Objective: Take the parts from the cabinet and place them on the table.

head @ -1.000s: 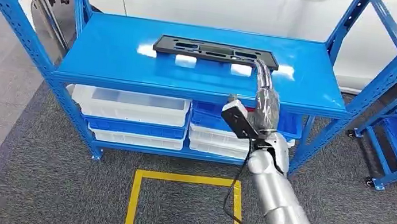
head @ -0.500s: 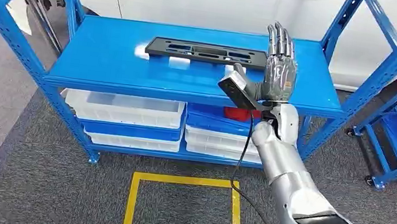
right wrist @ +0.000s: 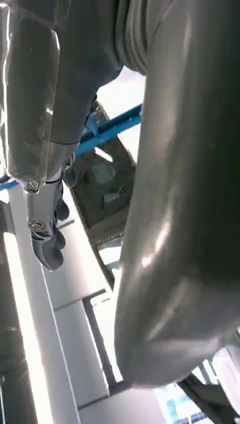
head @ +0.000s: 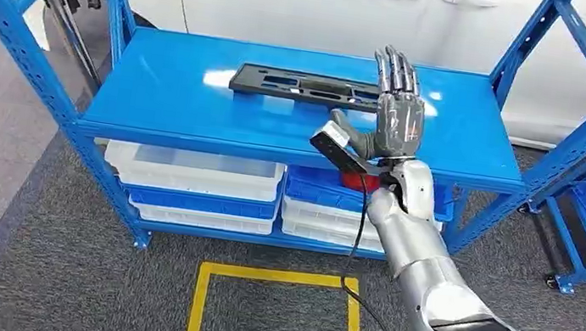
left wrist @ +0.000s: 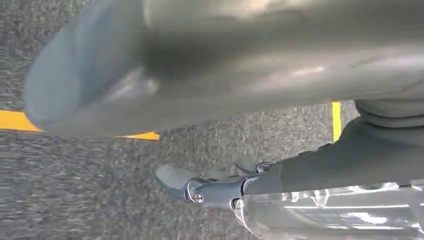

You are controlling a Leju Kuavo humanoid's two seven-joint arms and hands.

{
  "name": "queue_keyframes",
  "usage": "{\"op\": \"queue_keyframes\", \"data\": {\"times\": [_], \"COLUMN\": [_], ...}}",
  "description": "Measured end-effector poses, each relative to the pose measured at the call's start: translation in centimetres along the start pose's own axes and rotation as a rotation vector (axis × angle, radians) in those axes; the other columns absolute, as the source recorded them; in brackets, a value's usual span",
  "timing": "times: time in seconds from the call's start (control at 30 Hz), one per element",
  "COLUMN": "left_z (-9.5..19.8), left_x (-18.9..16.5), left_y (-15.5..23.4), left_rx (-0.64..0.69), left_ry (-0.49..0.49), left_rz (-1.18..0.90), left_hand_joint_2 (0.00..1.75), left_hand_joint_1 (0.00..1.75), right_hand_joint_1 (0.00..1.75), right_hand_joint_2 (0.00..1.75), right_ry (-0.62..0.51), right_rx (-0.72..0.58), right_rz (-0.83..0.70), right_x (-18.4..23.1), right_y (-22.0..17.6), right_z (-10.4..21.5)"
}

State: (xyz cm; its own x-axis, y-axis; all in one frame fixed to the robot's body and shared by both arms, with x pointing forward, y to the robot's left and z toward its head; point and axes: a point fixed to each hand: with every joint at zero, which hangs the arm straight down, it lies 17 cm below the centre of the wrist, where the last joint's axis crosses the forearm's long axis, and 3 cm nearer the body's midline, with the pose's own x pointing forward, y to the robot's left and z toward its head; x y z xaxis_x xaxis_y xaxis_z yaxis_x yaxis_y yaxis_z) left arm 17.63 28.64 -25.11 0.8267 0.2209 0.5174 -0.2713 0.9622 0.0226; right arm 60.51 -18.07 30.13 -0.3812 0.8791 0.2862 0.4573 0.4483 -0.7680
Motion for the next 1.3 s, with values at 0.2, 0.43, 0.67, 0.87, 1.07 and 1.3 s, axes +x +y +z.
{"op": "queue_keyframes", "data": {"times": [0.2,0.43,0.67,0.87,1.07,1.3], "left_z": [-0.2,0.0,0.1,0.1,0.1,0.0], "left_x": [0.5,0.0,-0.5,-0.3,-0.3,0.1], "left_y": [0.1,0.3,0.4,0.4,-0.5,-0.6], "left_rx": [0.007,0.014,0.018,0.014,-0.003,-0.006], "left_ry": [-0.005,0.002,0.005,-0.002,0.003,-0.002], "left_rz": [0.003,-0.001,-0.002,-0.008,-0.018,-0.025], "left_hand_joint_2": [0.00,0.00,0.00,0.00,0.00,0.00], "left_hand_joint_1": [0.00,0.00,0.00,0.00,0.00,0.00], "right_hand_joint_1": [0.00,0.00,0.00,0.00,0.00,0.00], "right_hand_joint_2": [1.75,1.75,1.75,1.75,1.75,1.75], "right_ry": [-0.101,-0.266,-0.364,-0.372,-0.367,-0.374], "right_rx": [0.117,0.209,0.217,0.244,0.260,0.267], "right_rz": [0.049,0.183,0.267,0.306,0.315,0.305], "right_x": [4.0,10.5,13.9,14.0,13.9,15.3], "right_y": [3.4,7.8,9.5,10.8,11.4,11.7], "right_z": [1.0,4.0,5.7,7.0,7.4,7.1]}}
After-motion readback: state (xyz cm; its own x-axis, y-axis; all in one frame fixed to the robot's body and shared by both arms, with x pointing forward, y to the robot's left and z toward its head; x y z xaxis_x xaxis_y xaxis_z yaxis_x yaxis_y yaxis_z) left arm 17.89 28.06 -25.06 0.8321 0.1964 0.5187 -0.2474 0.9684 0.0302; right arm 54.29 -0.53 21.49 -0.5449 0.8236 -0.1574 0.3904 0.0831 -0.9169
